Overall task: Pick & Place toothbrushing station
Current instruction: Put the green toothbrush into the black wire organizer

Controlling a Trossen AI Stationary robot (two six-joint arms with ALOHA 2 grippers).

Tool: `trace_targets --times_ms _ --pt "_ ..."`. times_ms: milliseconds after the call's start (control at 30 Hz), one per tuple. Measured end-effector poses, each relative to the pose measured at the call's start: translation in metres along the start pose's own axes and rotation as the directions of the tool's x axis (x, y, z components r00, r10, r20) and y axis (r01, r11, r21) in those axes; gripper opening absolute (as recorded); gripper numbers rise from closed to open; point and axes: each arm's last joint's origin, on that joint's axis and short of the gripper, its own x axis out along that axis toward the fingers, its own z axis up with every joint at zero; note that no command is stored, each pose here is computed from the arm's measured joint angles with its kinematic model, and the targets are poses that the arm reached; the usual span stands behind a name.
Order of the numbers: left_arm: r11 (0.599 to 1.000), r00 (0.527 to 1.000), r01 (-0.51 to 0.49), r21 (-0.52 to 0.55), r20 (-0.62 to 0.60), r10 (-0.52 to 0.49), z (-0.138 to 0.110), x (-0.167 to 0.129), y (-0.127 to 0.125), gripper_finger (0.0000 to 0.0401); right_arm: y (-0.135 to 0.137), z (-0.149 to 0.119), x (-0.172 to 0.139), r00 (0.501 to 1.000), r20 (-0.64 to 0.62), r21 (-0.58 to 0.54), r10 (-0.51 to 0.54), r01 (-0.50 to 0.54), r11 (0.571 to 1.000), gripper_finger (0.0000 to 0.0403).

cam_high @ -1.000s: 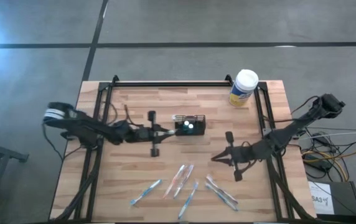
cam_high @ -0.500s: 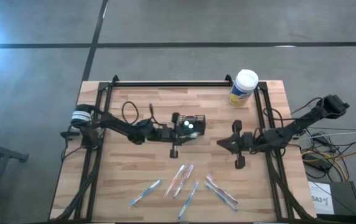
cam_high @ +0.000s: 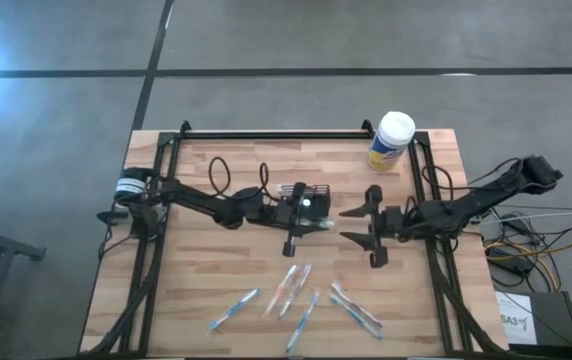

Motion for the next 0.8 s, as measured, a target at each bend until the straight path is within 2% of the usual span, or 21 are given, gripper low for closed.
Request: trace_targets --times_ms 200,467,600,800 --pt "1.0 1.0 0.01 0.001 0.001 -0.01 0.004 0.004 0.002 0.0035 -0.005 -0.004 0.014 0.999 -0.028 -0.015 -0.022 0.022 1.0 0.0237" --pt "1.0 1.0 0.01 0.004 -0.023 -0.01 0.002 0.005 0.004 0.0035 -0.008 -0.006 0.033 0.998 -0.051 0.002 0.037 -0.037 0.999 0.0216" --pt "1.0 0.999 0.012 0.002 -0.036 -0.012 0.0 0.004 0.003 0.0035 -0.008 -0.006 0.034 0.998 -0.049 -0.018 0.033 -0.034 0.999 0.0174" --pt "1.0 0.999 0.01 0.001 -0.041 -0.01 -0.001 0.003 0.004 0.0035 -0.008 -0.004 0.034 0.999 -0.041 -0.029 0.032 -0.033 0.999 0.0071"
